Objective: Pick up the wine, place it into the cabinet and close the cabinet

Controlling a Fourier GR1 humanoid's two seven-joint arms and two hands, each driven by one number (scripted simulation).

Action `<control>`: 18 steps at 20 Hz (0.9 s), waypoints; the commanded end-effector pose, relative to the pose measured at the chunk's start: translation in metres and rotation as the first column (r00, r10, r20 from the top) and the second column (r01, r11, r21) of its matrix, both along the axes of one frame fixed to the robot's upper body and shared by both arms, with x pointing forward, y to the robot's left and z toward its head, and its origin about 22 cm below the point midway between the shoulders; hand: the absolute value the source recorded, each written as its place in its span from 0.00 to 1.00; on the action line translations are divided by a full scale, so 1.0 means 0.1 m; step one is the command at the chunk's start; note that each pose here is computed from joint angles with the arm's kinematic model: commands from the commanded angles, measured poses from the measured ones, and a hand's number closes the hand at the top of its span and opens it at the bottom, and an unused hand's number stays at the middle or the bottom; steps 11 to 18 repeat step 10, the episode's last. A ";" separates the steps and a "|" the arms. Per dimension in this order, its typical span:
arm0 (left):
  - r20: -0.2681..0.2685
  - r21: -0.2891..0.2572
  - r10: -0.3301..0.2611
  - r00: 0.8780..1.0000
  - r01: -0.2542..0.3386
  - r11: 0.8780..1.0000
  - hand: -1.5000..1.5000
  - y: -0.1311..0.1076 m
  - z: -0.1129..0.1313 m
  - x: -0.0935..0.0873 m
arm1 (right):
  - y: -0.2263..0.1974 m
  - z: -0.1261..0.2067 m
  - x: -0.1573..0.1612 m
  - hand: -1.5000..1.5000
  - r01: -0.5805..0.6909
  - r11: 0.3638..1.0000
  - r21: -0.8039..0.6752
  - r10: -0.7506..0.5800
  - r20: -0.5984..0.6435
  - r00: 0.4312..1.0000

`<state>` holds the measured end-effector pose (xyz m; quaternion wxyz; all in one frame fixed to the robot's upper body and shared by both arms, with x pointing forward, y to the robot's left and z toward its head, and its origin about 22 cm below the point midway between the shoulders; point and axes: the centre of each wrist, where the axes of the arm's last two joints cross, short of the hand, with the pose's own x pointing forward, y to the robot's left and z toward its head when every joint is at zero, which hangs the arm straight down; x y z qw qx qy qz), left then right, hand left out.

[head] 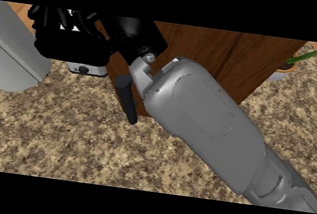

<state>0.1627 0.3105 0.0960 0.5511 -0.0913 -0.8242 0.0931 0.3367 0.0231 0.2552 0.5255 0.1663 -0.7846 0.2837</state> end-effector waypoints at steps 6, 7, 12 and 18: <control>0.004 -0.005 0.005 1.000 -0.005 1.000 0.00 -0.03 -0.09 0.04 | -0.55 -0.22 0.58 1.00 0.193 0.979 -0.066 -0.192 0.023 0.981; 0.006 0.015 -0.006 1.000 0.006 1.000 0.00 -0.03 0.03 0.09 | -0.55 -0.17 0.63 1.00 0.206 0.976 -0.076 -0.204 0.037 0.978; 0.035 -0.009 -0.007 0.999 0.007 1.000 0.00 -0.08 0.02 0.09 | -0.56 -0.28 0.65 1.00 0.207 0.975 -0.080 -0.204 0.043 0.978; 0.035 -0.009 -0.007 0.999 0.007 1.000 0.00 -0.08 0.02 0.09 | -0.56 -0.28 0.65 1.00 0.207 0.975 -0.080 -0.204 0.043 0.978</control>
